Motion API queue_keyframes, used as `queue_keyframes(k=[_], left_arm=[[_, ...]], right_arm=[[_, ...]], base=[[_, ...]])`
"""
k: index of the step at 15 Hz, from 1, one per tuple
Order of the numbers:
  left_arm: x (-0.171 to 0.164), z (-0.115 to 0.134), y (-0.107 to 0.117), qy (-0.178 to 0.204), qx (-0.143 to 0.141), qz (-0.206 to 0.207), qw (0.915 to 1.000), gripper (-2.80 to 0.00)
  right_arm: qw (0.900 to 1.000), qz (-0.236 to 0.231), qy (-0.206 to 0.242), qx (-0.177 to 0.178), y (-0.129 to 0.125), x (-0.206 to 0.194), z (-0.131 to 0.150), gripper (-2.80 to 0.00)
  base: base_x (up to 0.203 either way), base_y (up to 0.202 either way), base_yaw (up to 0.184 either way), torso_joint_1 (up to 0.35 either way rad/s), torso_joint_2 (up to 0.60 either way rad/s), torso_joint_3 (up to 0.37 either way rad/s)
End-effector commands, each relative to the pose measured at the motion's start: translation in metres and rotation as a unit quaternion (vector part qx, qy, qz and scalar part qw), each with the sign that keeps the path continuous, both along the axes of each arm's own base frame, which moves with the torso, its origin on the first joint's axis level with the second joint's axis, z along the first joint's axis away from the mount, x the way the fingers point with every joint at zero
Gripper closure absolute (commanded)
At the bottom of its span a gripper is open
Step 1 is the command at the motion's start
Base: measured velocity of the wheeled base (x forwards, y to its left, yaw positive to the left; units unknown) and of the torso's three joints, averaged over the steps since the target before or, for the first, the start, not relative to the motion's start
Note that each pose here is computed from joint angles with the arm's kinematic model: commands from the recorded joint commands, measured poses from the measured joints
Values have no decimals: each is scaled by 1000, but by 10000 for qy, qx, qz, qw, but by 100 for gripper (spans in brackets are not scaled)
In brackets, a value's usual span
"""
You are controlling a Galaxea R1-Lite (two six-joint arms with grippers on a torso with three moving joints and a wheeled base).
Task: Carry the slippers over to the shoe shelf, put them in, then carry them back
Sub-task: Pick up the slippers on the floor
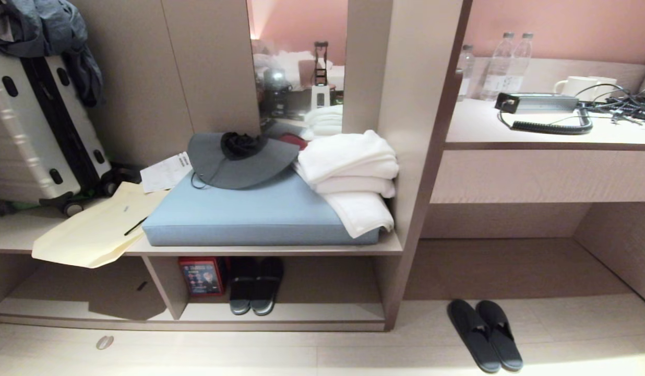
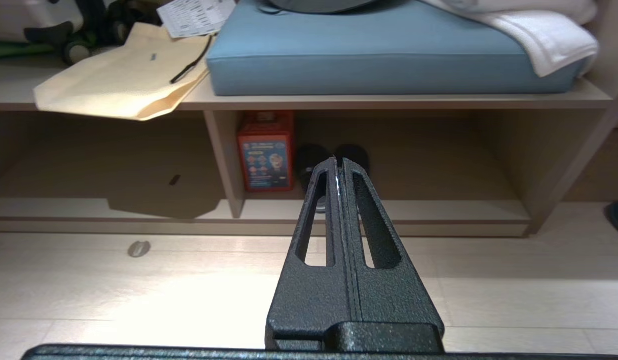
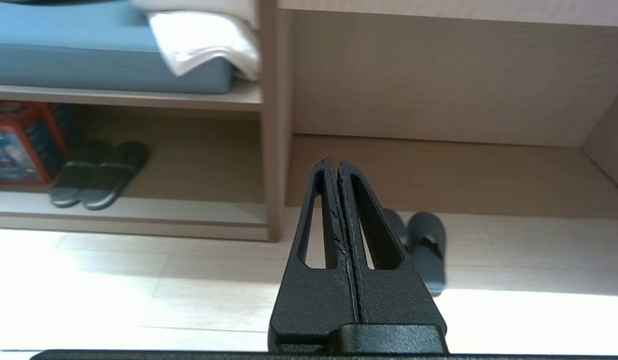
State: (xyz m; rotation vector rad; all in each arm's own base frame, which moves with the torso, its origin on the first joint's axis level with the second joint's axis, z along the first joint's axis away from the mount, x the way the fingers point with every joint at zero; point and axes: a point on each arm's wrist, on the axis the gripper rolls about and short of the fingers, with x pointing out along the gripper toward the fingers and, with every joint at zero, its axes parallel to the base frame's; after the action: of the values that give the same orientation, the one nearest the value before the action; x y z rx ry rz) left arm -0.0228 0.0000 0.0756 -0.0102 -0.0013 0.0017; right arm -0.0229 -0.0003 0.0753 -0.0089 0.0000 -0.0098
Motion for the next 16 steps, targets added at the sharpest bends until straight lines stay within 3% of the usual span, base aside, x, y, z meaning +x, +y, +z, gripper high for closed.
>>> queue_keyframes(k=[1, 16], left_arm=[[0, 0, 0, -1, -3, 7, 10000, 0], [0, 0, 0, -1, -3, -1, 10000, 0]], right_arm=[[10000, 3, 0, -1, 0, 0, 0, 0], [10000, 11, 0, -1, 0, 0, 0, 0]], base=[[0, -196, 2, 2, 0, 5], [0, -196, 2, 2, 1, 2]])
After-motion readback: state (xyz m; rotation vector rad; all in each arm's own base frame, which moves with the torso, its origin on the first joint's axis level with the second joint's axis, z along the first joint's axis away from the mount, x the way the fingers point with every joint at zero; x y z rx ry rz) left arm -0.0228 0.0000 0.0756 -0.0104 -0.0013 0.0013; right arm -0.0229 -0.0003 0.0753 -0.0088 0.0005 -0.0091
